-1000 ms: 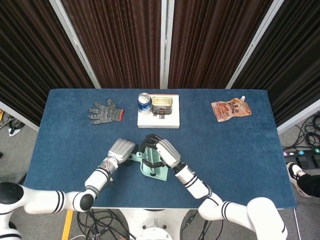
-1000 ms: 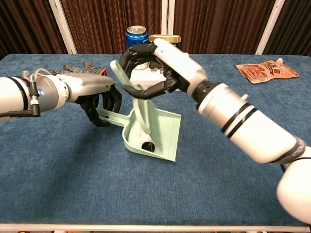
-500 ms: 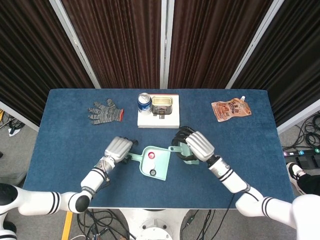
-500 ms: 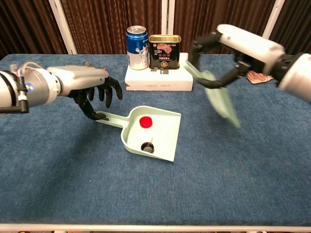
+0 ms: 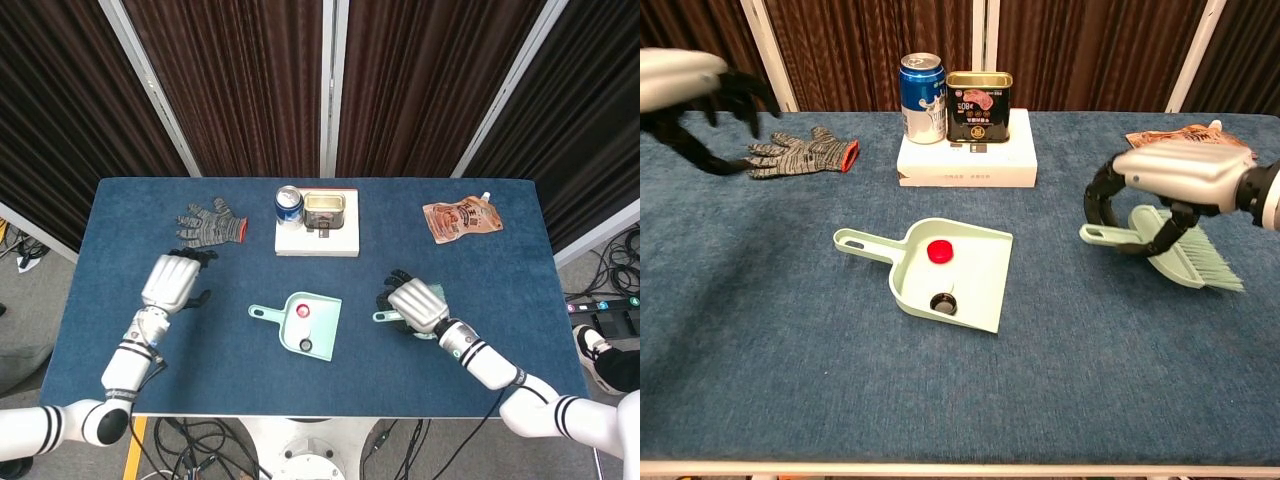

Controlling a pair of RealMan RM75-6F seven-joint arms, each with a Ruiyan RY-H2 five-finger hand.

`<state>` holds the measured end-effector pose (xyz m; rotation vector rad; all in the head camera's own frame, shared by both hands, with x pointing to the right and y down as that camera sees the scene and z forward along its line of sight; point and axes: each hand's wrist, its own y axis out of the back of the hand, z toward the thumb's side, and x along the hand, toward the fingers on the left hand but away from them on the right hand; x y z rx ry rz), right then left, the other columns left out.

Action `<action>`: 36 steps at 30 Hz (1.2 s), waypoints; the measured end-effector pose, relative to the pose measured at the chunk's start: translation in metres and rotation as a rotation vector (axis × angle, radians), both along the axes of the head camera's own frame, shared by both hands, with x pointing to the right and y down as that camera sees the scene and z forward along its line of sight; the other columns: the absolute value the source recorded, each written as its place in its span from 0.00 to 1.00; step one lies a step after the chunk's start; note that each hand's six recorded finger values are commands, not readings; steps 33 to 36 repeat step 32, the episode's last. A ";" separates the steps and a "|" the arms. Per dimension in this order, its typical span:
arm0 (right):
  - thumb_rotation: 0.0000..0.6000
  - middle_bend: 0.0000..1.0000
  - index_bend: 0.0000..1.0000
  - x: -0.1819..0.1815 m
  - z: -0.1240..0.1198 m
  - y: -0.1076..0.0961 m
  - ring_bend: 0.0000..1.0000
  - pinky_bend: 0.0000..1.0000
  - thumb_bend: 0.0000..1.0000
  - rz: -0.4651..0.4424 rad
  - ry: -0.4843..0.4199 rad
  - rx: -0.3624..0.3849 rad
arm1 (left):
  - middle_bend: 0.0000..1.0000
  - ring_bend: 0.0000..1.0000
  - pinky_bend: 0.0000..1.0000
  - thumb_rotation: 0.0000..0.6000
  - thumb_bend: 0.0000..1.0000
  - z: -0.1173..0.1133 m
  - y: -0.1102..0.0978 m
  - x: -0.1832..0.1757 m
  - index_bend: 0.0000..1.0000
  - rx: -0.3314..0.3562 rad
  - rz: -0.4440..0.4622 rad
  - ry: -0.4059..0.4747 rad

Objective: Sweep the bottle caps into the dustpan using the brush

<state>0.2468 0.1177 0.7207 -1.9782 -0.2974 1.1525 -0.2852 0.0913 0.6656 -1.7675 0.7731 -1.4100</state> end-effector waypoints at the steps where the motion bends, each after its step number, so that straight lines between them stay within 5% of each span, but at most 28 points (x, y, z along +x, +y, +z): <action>1: 1.00 0.33 0.26 0.001 0.002 0.001 0.07 0.10 0.29 0.007 0.011 -0.006 | 0.35 0.25 0.32 1.00 0.26 -0.002 0.001 -0.008 0.25 0.001 -0.015 -0.001; 8: 1.00 0.24 0.12 0.016 0.004 0.003 0.02 0.08 0.15 0.092 0.039 -0.019 | 0.35 0.24 0.29 1.00 0.26 -0.013 0.015 -0.061 0.25 0.014 -0.126 -0.005; 14: 1.00 0.25 0.12 0.056 -0.022 -0.013 0.03 0.09 0.31 0.265 -0.013 0.053 | 0.34 0.24 0.26 1.00 0.26 -0.026 0.026 -0.119 0.25 0.083 -0.200 -0.066; 19: 1.00 0.23 0.12 0.120 -0.063 -0.018 0.03 0.09 0.33 0.434 -0.026 0.166 | 0.30 0.18 0.21 1.00 0.26 -0.045 0.043 -0.174 0.22 0.172 -0.248 -0.167; 28: 1.00 0.20 0.11 0.205 -0.134 0.030 0.00 0.06 0.33 0.664 -0.030 0.326 | 0.24 0.13 0.16 1.00 0.26 -0.072 0.101 -0.223 0.20 0.184 -0.307 -0.285; 32: 1.00 0.20 0.11 0.217 -0.148 0.060 0.00 0.05 0.33 0.724 -0.031 0.322 | 0.24 0.13 0.16 1.00 0.26 -0.080 0.121 -0.225 0.20 0.184 -0.333 -0.287; 36: 1.00 0.20 0.11 0.217 -0.148 0.060 0.00 0.05 0.33 0.724 -0.031 0.322 | 0.24 0.13 0.16 1.00 0.26 -0.080 0.121 -0.225 0.20 0.184 -0.333 -0.287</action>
